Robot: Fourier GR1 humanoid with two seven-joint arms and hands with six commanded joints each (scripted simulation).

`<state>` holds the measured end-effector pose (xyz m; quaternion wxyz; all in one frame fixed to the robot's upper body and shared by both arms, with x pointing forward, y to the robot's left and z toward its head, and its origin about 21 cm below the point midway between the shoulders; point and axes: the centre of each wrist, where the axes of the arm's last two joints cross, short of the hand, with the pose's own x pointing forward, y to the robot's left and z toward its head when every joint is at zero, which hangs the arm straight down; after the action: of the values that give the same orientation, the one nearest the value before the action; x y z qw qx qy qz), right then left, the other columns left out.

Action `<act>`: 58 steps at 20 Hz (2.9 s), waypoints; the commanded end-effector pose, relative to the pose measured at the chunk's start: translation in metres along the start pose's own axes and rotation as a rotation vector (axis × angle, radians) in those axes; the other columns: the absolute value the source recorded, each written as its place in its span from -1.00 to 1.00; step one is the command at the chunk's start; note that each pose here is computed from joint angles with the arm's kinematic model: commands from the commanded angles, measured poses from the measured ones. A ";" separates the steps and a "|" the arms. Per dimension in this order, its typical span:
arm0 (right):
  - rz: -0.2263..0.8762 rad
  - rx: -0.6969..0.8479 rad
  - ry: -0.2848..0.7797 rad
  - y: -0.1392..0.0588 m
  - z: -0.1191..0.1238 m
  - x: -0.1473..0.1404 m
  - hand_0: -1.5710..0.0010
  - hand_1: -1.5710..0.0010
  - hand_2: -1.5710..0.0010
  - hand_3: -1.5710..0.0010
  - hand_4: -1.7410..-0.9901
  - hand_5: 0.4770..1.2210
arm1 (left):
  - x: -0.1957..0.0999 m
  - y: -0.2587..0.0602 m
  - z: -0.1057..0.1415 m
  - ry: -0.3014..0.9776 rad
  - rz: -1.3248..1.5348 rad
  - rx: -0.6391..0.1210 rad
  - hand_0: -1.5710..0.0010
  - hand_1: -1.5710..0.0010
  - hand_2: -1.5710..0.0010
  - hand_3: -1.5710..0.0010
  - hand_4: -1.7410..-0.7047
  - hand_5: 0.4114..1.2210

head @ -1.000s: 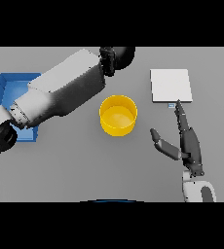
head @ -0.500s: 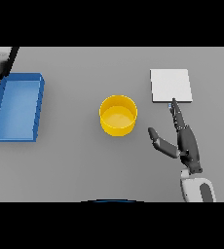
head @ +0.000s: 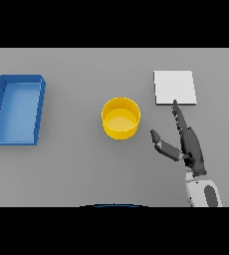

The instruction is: Pick up the red beaker and tilt it to pour out 1 green nut into yellow bowl. Pick up the yellow bowl and place it on the metallic measuring scale.

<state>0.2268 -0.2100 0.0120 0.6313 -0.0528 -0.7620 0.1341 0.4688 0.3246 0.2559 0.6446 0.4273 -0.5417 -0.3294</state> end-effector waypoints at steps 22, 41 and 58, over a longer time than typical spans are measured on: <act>0.001 0.003 0.001 -0.005 0.006 -0.003 1.00 1.00 1.00 1.00 0.58 -0.48 | -0.110 -0.117 0.098 0.255 0.454 -0.162 -0.20 -0.09 -0.04 -0.07 0.19 -0.27; 0.471 0.307 -0.037 -0.012 -0.035 0.021 1.00 1.00 1.00 1.00 0.63 -0.57 | -0.103 -0.126 0.101 0.163 0.416 -0.190 0.98 0.98 0.99 0.98 0.82 -0.35; 1.090 0.947 -0.249 0.043 -0.120 0.041 1.00 1.00 1.00 1.00 0.56 -0.53 | -0.104 -0.125 0.103 0.164 0.425 -0.208 1.00 1.00 1.00 1.00 0.80 -0.30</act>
<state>0.3316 -0.1413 0.0586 0.3386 -0.1300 -0.5546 0.7489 0.3519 0.3450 0.1045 0.7821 0.2609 -0.5278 -0.2041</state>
